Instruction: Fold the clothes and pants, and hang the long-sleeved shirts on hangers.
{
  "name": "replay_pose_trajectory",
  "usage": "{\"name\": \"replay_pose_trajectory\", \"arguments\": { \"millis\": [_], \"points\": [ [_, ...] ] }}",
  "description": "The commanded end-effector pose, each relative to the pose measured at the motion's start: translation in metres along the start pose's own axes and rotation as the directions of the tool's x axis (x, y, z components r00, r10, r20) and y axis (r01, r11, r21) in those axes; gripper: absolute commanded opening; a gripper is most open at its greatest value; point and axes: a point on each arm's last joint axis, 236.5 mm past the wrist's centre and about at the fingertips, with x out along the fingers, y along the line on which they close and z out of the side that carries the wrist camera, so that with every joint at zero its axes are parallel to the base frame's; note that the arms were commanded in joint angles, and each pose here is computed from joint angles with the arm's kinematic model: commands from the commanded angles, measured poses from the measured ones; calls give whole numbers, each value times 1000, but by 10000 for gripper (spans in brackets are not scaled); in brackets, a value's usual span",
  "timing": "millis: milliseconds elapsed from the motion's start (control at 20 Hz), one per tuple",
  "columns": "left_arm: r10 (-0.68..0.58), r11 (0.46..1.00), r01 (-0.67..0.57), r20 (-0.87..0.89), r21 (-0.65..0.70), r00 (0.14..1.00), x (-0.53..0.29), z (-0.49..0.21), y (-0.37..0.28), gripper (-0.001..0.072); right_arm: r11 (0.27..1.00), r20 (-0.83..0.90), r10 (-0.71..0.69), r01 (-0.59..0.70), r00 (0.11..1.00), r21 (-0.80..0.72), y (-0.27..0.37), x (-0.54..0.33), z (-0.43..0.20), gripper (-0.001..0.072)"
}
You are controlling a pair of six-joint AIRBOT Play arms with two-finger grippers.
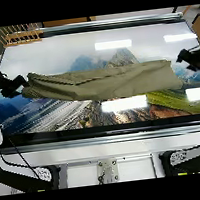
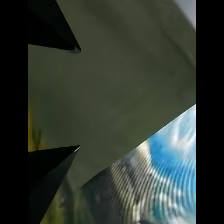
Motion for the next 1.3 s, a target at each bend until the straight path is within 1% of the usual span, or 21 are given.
{"name": "replay_pose_trajectory", "arguments": {
  "millis": [0,50,200,300,450,650,700,750,800,850,900,950,1000,1050,1150,1250],
  "points": [
    [6,1000,-6,-13,-22,1000,29,-21,-6,666,991,-166,16,7,986,135,-41,12,-69,652],
    [4,1000,-4,-5,-18,1000,32,-21,-10,666,980,-193,62,-23,979,199,-42,22,-82,716],
    [5,1000,-5,-2,-28,1000,42,-26,-12,666,932,-159,170,-106,972,345,-33,50,-96,720],
    [5,999,-6,-10,-33,1000,47,-29,-11,666,909,-130,203,-138,970,392,-21,69,-101,720],
    [-20,999,20,3,-48,1000,48,-25,-18,666,920,-133,202,-142,970,365,-3,89,-109,720],
    [-19,999,19,9,-42,1000,49,-24,-19,664,939,-78,202,-171,976,297,29,104,-106,720],
    [-19,999,19,9,-43,1000,49,-24,-19,596,942,-54,203,-180,978,284,34,105,-103,719],
    [-19,999,19,10,-43,1000,49,-24,-19,361,943,-30,204,-188,978,275,39,106,-98,717],
    [-20,999,21,19,-44,1000,49,-22,-19,248,944,-15,205,-193,979,269,41,106,-96,715],
    [-22,999,24,31,-43,999,49,-19,-20,102,943,1,204,-197,979,267,42,106,-92,702],
    [-24,999,26,40,-43,999,48,-17,-20,18,943,12,203,-199,979,267,42,106,-89,589],
    [-25,999,27,48,-42,999,46,-14,-21,18,942,24,202,-201,979,268,40,104,-85,324],
    [-29,999,32,61,-40,998,40,-8,-22,18,940,38,203,-206,978,271,39,100,-80,95],
    [-33,999,36,82,-26,996,30,-1,-23,18,937,62,206,-215,977,274,36,92,-71,13],
    [-46,998,39,153,51,987,-4,12,-23,18,943,102,199,-218,975,250,30,67,-58,12],
    [-46,996,29,211,84,976,-36,9,-13,18,976,74,142,-152,987,154,17,44,-64,12]
  ]
}}
